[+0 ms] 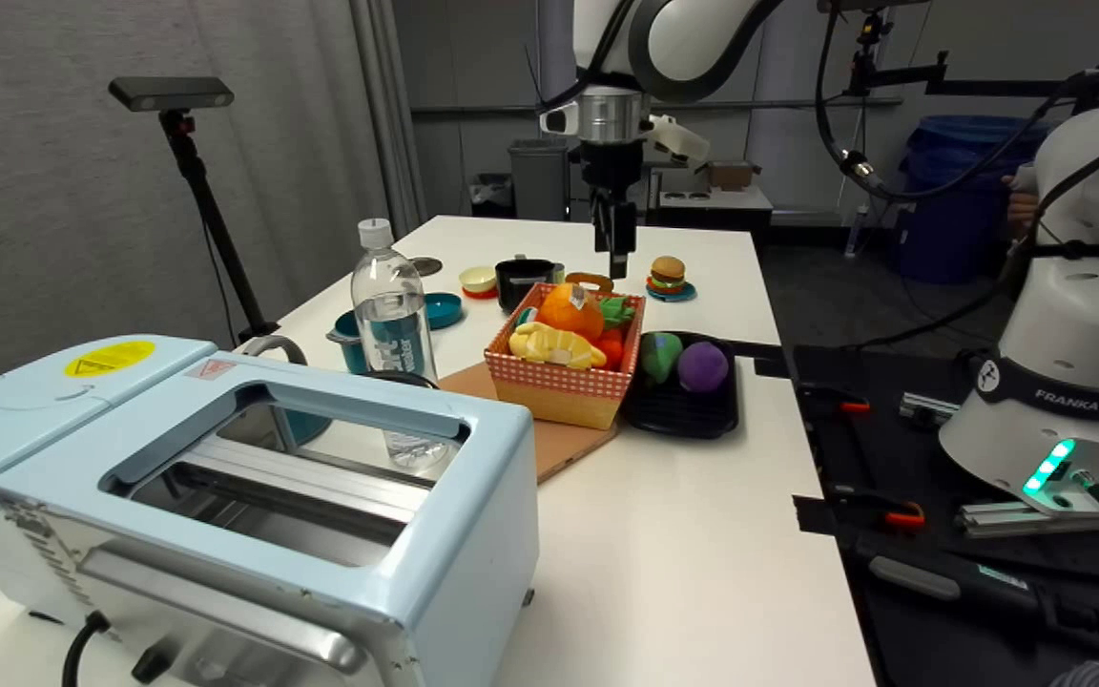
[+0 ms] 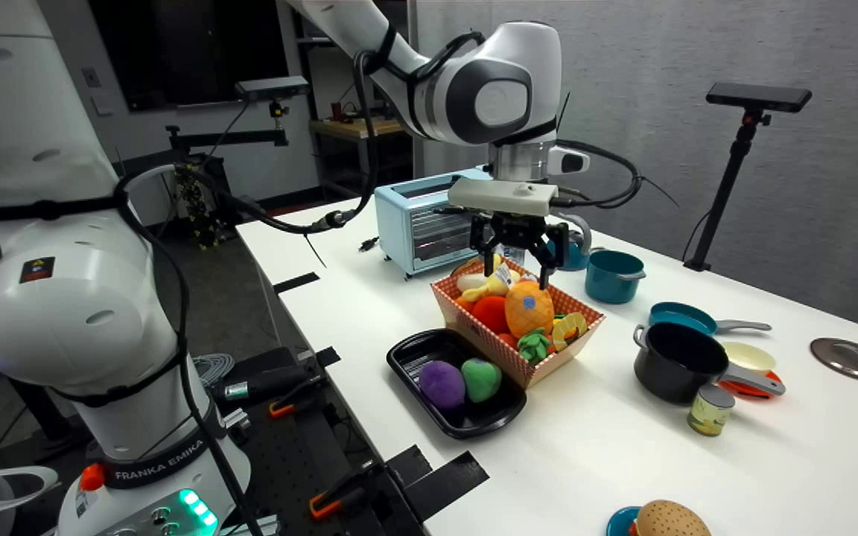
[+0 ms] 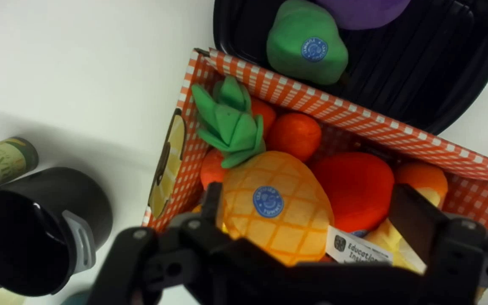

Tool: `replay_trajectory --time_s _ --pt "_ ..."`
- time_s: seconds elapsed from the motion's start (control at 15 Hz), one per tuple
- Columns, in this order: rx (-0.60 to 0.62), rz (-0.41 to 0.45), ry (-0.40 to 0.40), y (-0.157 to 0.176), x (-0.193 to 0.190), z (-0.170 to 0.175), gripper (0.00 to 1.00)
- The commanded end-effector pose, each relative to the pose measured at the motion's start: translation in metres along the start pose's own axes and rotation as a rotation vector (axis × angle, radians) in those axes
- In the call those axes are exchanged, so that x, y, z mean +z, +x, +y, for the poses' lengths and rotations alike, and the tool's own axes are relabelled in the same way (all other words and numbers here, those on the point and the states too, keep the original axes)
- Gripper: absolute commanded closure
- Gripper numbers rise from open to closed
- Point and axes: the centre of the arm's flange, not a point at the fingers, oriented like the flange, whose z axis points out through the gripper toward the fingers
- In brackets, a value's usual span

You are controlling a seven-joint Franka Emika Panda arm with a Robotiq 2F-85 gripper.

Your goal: Put the orange toy into the black pot.

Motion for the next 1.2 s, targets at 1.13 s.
replay_trajectory --time_s 1.13 --pt "-0.04 -0.012 -0.005 0.076 0.034 0.007 0.0"
